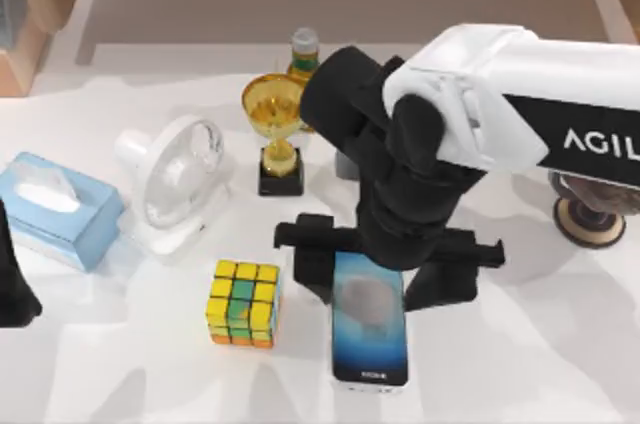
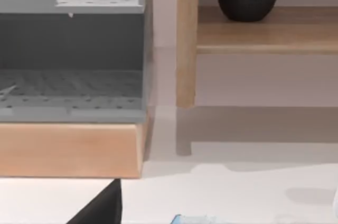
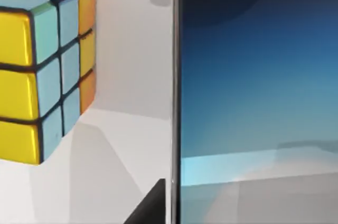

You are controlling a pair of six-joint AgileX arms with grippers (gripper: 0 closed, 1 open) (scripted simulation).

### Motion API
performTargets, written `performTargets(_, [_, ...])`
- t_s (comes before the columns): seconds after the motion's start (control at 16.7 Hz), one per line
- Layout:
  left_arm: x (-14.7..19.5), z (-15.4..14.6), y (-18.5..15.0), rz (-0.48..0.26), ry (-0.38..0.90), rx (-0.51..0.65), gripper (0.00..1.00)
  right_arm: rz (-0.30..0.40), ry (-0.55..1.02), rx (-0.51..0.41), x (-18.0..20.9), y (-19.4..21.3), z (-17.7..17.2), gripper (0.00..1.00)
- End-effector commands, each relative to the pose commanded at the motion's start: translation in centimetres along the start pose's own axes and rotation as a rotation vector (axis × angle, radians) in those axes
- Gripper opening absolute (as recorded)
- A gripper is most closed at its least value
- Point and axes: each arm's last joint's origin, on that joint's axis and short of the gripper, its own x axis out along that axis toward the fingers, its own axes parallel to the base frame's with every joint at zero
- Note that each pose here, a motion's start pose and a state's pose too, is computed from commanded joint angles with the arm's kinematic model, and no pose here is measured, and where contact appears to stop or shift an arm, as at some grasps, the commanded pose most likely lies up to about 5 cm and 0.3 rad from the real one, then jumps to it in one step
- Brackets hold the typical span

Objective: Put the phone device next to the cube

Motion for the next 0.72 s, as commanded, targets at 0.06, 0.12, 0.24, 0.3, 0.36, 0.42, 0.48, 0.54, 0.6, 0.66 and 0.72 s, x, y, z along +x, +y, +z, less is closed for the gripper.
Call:
performTargets(0.06, [0.0, 0.0, 0.0, 0.000, 0.000, 0.000, 1.00, -0.002, -0.006, -0.001, 0.2, 0.0, 0.1, 0.00])
performTargets(0.12, [0.0, 0.0, 0.0, 0.000, 0.000, 0.000, 1.00, -0.006, -0.015, -0.003, 0.3, -0.1, 0.2, 0.00])
performTargets(0.24, [0.0, 0.0, 0.0, 0.000, 0.000, 0.000, 1.00, -0.024, -0.036, -0.007, 0.8, -0.2, 0.7, 0.00])
performTargets(0.3, [0.0, 0.0, 0.0, 0.000, 0.000, 0.000, 1.00, -0.038, -0.047, -0.009, 1.1, -0.4, 1.0, 0.00])
performTargets(0.36, [0.0, 0.0, 0.0, 0.000, 0.000, 0.000, 1.00, -0.055, -0.057, -0.012, 1.5, -0.6, 1.3, 0.00])
performTargets(0.42, [0.0, 0.0, 0.0, 0.000, 0.000, 0.000, 1.00, -0.074, -0.065, -0.014, 1.9, -0.8, 1.6, 0.00])
performTargets(0.48, [0.0, 0.0, 0.0, 0.000, 0.000, 0.000, 1.00, -0.094, -0.070, -0.016, 2.4, -1.0, 1.8, 0.00])
performTargets(0.54, [0.0, 0.0, 0.0, 0.000, 0.000, 0.000, 1.00, -0.115, -0.070, -0.018, 2.9, -1.2, 2.1, 0.00])
performTargets(0.6, [0.0, 0.0, 0.0, 0.000, 0.000, 0.000, 1.00, -0.135, -0.065, -0.019, 3.5, -1.5, 2.2, 0.00])
performTargets(0.66, [0.0, 0.0, 0.0, 0.000, 0.000, 0.000, 1.00, -0.153, -0.057, -0.019, 4.0, -1.7, 2.2, 0.00])
performTargets(0.72, [0.0, 0.0, 0.0, 0.000, 0.000, 0.000, 1.00, -0.165, -0.049, -0.019, 4.4, -1.9, 2.2, 0.00])
